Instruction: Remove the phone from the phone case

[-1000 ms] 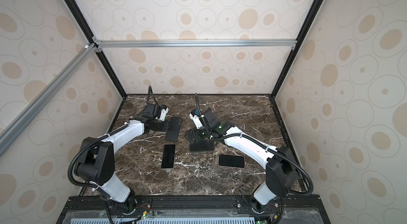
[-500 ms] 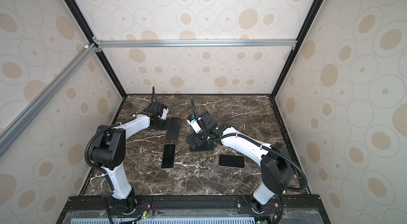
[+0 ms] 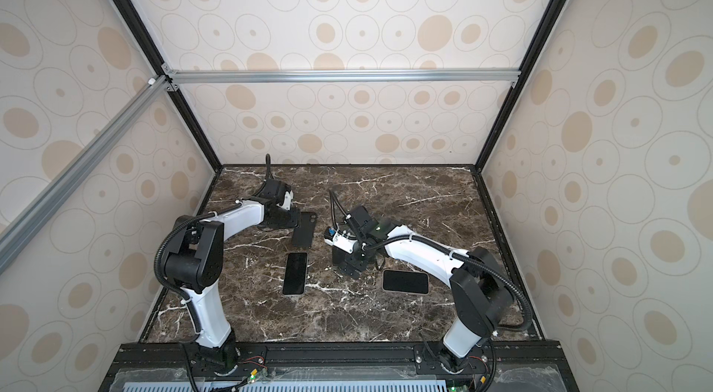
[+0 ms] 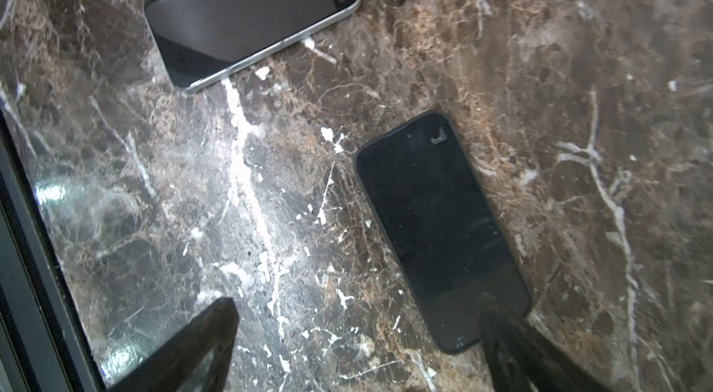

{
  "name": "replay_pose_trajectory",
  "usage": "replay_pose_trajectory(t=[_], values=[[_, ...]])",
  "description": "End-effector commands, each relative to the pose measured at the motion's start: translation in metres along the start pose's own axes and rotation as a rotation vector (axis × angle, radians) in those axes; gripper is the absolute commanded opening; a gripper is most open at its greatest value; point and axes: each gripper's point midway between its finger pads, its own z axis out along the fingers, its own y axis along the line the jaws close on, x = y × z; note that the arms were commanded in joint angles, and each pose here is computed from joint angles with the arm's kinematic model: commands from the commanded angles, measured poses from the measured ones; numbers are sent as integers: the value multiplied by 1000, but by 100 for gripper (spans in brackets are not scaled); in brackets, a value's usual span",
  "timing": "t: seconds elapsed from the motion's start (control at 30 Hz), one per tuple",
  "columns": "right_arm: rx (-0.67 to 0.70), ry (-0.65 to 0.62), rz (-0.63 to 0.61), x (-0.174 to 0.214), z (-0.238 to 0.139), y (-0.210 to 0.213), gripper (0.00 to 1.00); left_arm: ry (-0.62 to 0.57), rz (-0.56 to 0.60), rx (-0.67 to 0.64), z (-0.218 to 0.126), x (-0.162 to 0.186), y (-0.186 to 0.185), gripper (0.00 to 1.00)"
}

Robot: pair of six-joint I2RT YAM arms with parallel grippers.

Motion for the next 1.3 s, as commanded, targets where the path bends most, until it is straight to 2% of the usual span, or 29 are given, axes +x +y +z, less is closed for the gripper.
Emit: replay_pose_trajectory(t=[0.0,0.1,0.17,0.33,0.47,0.63,0.87,1.27], values=[[-65,32,-108,15,9,2,100,-117,-9,52,-31,-26,-10,61],[-124,52,-85,20,10,-8,100,-213,15,148,-62,-34,-28,64],[-163,91,-98,26,12,-12,100,-278,34,209,-82,-33,-38,70],[-157,131,-110,34,25,-33,100,-366,40,244,-112,-20,-40,75],[-142,148,-129,36,33,-48,100,-375,33,227,-118,-3,-32,75],[-133,173,-173,37,44,-58,100,-357,22,209,-108,13,-24,74],[-167,178,-171,31,55,-60,100,-432,50,189,-125,3,-22,74],[-154,262,-194,55,68,-63,97,-470,83,130,-145,-5,-16,74]])
